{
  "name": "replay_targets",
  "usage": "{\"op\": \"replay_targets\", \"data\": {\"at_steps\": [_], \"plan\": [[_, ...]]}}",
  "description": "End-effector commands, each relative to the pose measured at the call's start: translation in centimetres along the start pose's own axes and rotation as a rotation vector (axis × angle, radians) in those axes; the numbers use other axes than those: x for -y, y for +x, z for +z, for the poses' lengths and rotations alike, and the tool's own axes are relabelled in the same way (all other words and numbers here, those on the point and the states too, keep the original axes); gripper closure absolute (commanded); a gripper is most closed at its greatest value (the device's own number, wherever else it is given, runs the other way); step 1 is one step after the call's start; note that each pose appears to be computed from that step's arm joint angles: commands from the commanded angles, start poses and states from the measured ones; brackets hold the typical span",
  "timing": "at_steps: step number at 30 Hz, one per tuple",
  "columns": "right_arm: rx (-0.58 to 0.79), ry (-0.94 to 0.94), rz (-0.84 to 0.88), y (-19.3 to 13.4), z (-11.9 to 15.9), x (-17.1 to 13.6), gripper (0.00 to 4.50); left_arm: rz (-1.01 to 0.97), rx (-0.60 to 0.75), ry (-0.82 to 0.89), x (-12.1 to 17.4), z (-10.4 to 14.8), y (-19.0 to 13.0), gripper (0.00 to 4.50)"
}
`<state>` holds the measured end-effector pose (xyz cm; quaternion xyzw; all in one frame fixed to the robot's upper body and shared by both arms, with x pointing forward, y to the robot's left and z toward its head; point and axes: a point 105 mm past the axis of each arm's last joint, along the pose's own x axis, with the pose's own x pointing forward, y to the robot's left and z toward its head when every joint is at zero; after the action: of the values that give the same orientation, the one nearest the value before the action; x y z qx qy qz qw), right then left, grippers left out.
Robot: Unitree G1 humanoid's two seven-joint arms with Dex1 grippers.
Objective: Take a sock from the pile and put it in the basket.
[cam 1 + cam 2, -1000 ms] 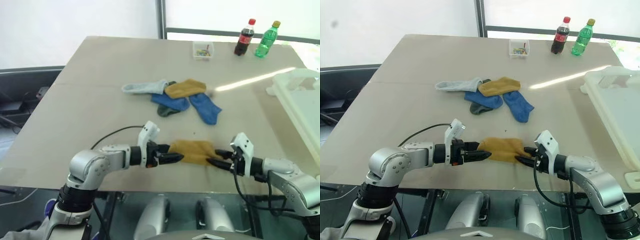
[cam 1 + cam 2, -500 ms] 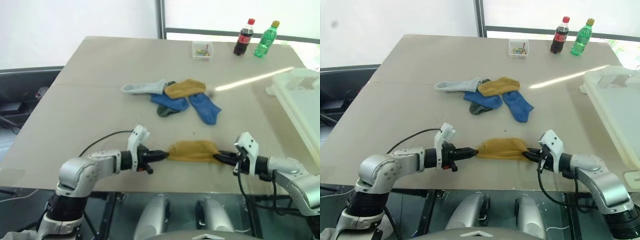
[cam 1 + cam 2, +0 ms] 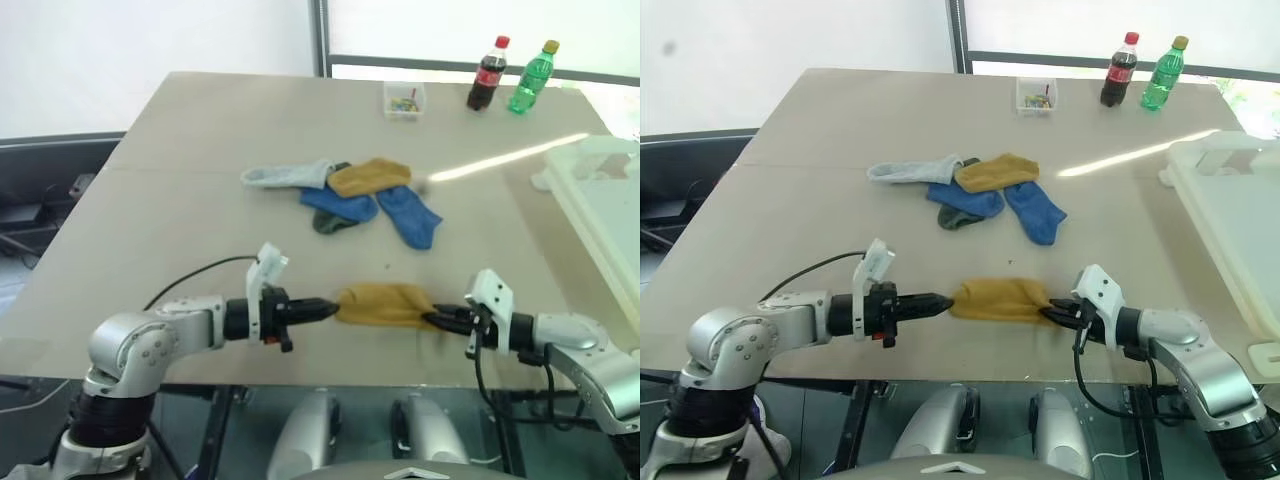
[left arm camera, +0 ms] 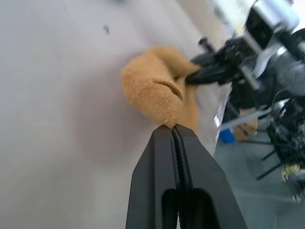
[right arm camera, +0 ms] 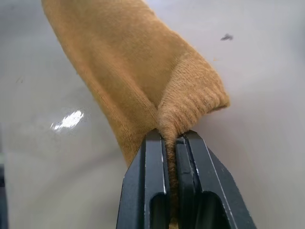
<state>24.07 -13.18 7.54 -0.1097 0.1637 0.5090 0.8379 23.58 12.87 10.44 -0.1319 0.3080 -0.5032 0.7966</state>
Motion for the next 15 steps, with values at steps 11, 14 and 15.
{"op": "replay_targets", "data": {"at_steps": [11,14,15], "plan": [[0.065,-0.006,0.004,0.3,1.4,-0.4,4.13,0.046,0.077,0.057,-1.0,-0.3,-2.1,1.77],[0.095,-0.025,0.014,0.3,2.1,-0.8,2.97,0.044,0.099,0.089,-1.1,0.1,-2.4,1.76],[0.109,-0.062,-0.012,0.2,2.4,-0.7,2.53,0.04,0.125,0.107,-1.0,0.7,-2.5,1.76]]}}
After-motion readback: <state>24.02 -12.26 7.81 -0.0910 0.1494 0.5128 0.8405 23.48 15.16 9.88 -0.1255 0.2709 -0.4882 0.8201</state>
